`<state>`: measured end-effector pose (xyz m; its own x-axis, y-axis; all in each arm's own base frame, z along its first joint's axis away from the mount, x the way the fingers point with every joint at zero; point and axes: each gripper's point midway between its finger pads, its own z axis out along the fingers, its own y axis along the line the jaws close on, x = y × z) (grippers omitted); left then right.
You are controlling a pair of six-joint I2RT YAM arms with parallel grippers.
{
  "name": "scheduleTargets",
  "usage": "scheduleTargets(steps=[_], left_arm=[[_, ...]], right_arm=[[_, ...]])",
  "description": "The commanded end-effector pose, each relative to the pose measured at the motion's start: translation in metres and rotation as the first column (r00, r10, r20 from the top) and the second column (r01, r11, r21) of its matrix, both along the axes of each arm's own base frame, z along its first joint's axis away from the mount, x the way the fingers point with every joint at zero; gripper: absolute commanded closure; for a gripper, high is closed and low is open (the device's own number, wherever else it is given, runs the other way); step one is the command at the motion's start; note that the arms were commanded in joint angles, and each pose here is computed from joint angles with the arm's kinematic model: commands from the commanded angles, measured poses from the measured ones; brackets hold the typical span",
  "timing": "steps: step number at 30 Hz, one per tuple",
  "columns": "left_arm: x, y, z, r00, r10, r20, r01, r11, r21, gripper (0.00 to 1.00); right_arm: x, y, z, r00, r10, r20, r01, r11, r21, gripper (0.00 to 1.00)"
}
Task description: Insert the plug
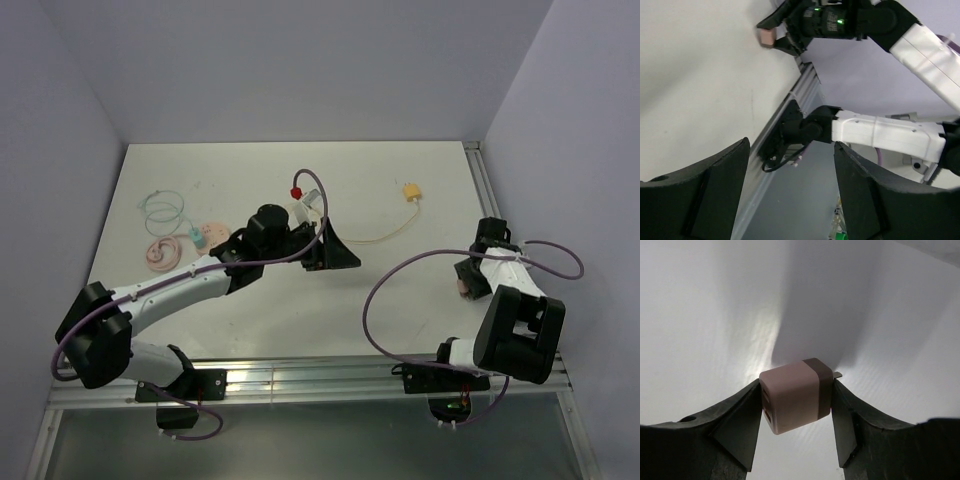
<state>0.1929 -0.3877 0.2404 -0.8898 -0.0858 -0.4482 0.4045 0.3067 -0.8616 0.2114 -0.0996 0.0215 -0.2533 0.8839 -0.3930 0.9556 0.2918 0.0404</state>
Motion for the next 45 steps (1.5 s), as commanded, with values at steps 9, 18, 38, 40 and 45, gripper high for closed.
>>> scheduleTargets(steps=[9, 18, 38, 40, 45], left_arm=[[0.025, 0.051, 0.002, 0.954, 0.235, 0.188, -0.244, 0.969, 0.029, 0.27], [0.026, 0.084, -0.015, 0.898, 0.356, 0.257, -0.371, 0.929, 0.008, 0.26], [-0.004, 0.102, -0.001, 0.754, 0.496, 0.431, -0.507, 0.856, -0.099, 0.30], [-0.002, 0.105, 0.000, 0.739, 0.516, 0.433, -0.529, 0.843, -0.100, 0.31], [-0.003, 0.110, -0.003, 0.674, 0.527, 0.517, -0.578, 0.812, -0.074, 0.31]], right_arm=[[0.108, 0.081, 0.086, 0.842, 0.368, 0.396, -0.408, 0.913, 0.020, 1.00], [0.138, 0.222, 0.146, 0.513, 0.468, 0.719, -0.763, 0.633, 0.133, 1.00], [0.070, 0.376, 0.207, 0.191, 0.463, 0.865, -0.969, 0.232, 0.090, 1.00], [0.061, 0.385, 0.210, 0.198, 0.451, 0.870, -0.968, 0.231, 0.101, 1.00], [0.045, 0.399, 0.220, 0.259, 0.391, 0.883, -0.956, 0.234, 0.176, 1.00]])
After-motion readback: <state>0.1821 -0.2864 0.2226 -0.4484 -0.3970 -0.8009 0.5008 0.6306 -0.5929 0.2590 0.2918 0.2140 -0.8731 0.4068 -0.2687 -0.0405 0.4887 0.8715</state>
